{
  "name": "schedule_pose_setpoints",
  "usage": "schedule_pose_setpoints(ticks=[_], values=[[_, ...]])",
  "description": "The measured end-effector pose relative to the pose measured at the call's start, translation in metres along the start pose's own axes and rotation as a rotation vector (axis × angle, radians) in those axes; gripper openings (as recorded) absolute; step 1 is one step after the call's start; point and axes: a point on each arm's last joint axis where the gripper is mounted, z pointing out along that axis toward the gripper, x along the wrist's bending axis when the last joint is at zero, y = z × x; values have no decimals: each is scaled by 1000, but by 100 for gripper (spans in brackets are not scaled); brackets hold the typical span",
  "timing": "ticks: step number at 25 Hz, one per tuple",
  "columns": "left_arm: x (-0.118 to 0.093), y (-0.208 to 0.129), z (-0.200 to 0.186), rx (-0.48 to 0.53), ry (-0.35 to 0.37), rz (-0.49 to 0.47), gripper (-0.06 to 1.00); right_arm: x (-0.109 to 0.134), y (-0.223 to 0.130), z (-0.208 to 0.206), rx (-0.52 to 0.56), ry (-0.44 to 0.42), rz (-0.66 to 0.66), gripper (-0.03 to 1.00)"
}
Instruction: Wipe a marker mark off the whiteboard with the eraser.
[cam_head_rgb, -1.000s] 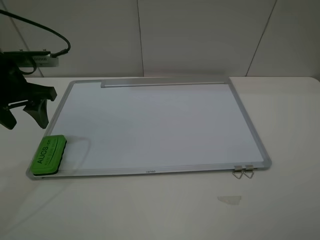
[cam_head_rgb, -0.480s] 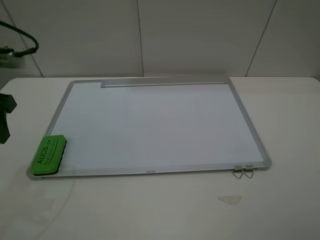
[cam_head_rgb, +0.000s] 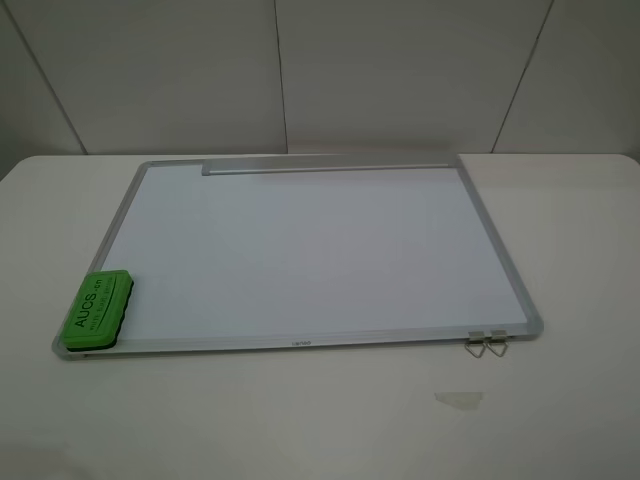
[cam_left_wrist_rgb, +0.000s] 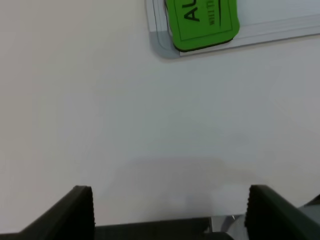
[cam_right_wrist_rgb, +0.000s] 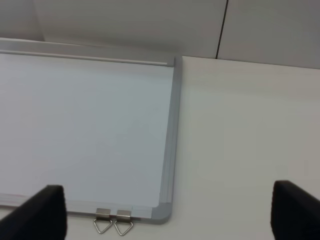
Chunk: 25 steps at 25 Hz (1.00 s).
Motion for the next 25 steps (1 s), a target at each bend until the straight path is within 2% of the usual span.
schedule_pose_setpoints(ticks=[4, 7, 10, 17, 25], values=[[-3, -22, 1, -100, -42, 4, 64, 0, 0, 0, 0, 0, 0, 81], [-7, -29, -3, -180, -93, 3, 64, 0, 0, 0, 0, 0, 0, 81], [-7, -33, -6, -221, -107, 15, 64, 0, 0, 0, 0, 0, 0, 81], [-7, -33, -7, -228, -100, -6, 64, 0, 0, 0, 0, 0, 0, 81], [1, -33, -6, -228, -44, -131, 64, 0, 0, 0, 0, 0, 0, 81]])
